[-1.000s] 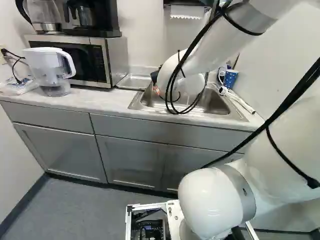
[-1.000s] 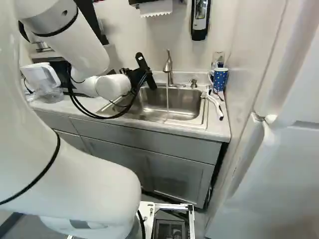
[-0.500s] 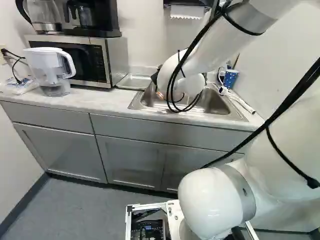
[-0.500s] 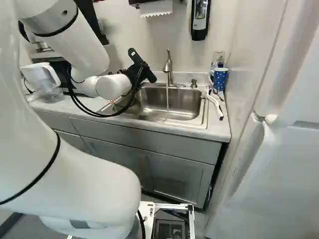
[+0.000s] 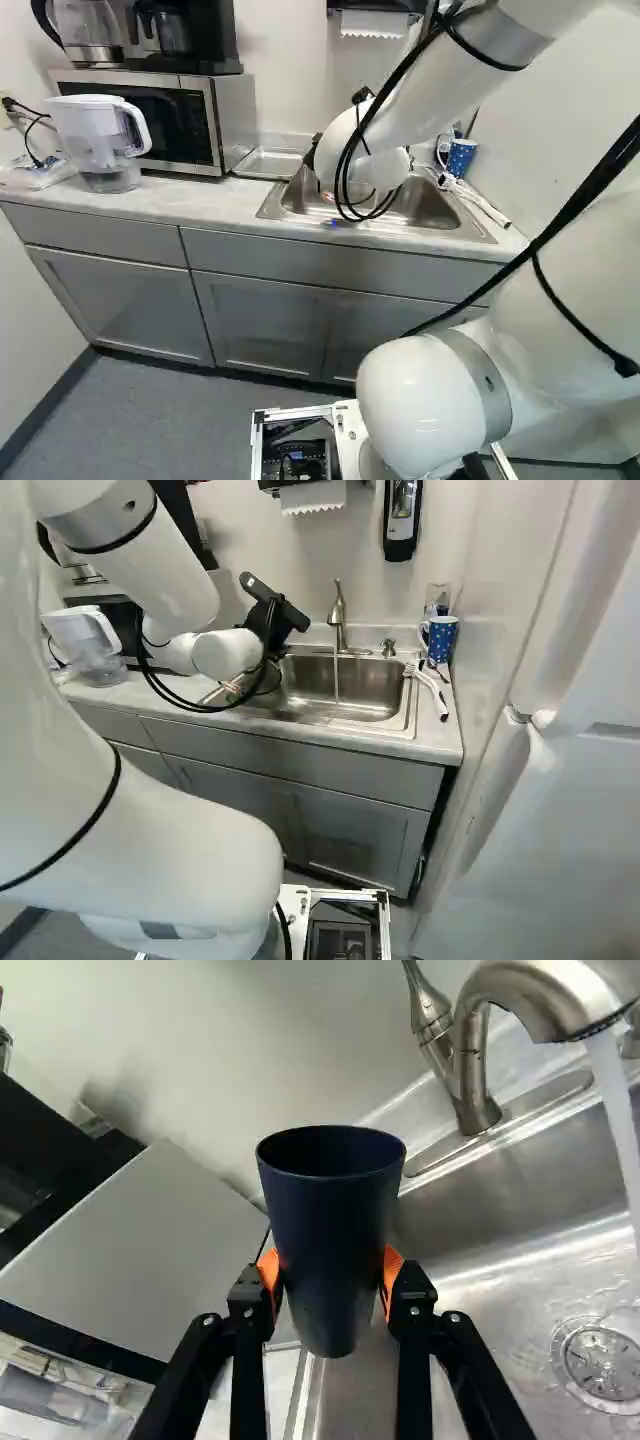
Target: Rinse the cup and place it in the tray
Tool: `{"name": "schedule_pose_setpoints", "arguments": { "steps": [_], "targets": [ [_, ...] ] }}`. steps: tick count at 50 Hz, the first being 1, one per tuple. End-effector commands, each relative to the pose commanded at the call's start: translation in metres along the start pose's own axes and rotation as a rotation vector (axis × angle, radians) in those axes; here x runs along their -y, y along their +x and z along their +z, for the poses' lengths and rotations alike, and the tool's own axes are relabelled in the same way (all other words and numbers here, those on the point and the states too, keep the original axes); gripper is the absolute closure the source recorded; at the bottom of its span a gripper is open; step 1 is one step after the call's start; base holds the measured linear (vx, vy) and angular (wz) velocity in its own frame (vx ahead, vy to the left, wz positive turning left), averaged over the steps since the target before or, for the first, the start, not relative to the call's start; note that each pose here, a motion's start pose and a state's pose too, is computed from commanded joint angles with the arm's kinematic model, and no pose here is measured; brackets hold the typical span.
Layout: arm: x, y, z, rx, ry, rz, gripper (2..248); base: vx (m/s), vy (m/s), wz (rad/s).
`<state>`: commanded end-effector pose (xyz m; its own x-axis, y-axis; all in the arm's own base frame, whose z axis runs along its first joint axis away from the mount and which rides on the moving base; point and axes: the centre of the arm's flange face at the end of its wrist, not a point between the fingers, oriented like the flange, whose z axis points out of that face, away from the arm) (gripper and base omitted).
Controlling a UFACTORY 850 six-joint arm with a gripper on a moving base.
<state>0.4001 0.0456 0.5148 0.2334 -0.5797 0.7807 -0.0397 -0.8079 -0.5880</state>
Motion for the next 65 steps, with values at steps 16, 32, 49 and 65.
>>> {"name": "schedule_pose_setpoints", "arguments": {
  "steps": [16, 32, 49, 65],
  "targets": [
    [0.0, 0.0, 0.0, 0.0, 0.0, -0.167, 133, 0.0, 0.0, 0.0],
    [0.0, 0.0, 0.0, 0.0, 0.0, -0.333, 133, 0.0, 0.0, 0.0],
    [0.0, 0.0, 0.0, 0.0, 0.0, -0.512, 133, 0.0, 0.0, 0.0],
    [0.0, 0.0, 0.0, 0.0, 0.0, -0.612, 133, 0.0, 0.0, 0.0]
  ]
}}
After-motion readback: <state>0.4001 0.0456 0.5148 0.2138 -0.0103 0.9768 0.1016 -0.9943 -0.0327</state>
